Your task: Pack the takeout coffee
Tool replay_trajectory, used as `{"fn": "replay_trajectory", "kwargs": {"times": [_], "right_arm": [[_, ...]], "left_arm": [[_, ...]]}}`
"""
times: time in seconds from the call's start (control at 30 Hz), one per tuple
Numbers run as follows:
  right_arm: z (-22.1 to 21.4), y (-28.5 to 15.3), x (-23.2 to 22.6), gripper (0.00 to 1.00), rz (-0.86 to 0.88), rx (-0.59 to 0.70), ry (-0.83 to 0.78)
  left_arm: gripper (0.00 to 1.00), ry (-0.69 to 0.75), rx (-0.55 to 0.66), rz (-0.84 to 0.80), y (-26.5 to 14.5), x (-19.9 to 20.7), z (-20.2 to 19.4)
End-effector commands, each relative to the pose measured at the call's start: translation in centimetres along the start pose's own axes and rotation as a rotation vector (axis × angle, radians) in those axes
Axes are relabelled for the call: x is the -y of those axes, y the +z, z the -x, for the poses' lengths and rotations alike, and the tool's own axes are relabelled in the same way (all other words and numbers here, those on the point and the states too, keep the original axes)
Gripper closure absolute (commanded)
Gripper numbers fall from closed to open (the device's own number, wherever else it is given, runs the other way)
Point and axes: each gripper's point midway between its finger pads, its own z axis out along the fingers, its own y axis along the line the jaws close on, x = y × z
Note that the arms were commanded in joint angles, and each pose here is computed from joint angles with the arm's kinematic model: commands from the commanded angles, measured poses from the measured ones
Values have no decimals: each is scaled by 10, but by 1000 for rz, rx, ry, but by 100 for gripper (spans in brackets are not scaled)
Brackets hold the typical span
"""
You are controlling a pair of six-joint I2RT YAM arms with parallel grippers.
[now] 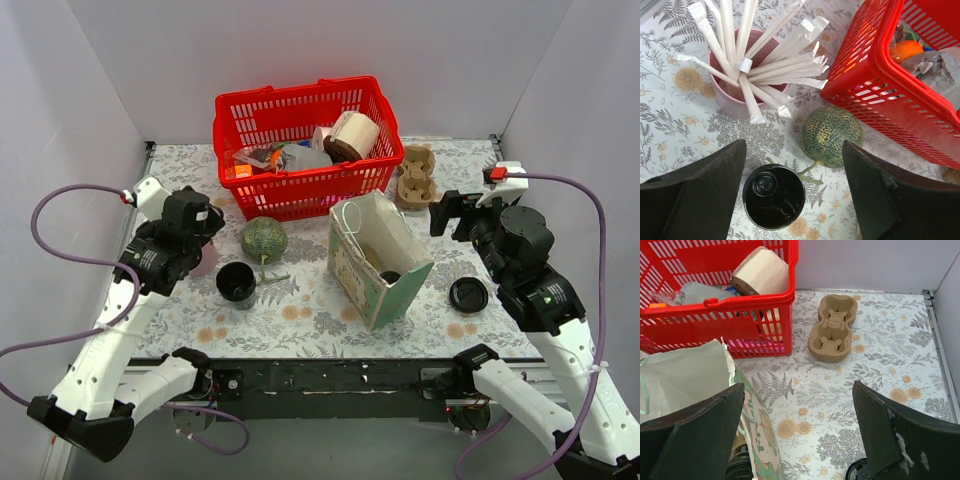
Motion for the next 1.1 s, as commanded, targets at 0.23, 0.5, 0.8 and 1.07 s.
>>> {"fn": "replay_trajectory", "kwargs": {"times": [0.23, 0.5, 0.8, 1.07], "right_arm": [[0, 4, 11, 4, -65, 8, -5], [-9, 11, 8, 4, -62, -36, -4], [-15, 15, 8, 4, -68, -61, -7], [-17, 14, 11, 4, -84, -63, -9]], "left_arm": [[27, -24, -70, 50, 25, -19, -21], [33, -26, -74, 140, 44, -46, -25], [39, -14, -54, 117, 53, -47, -22], [52, -6, -62, 121, 56, -49, -23]]}}
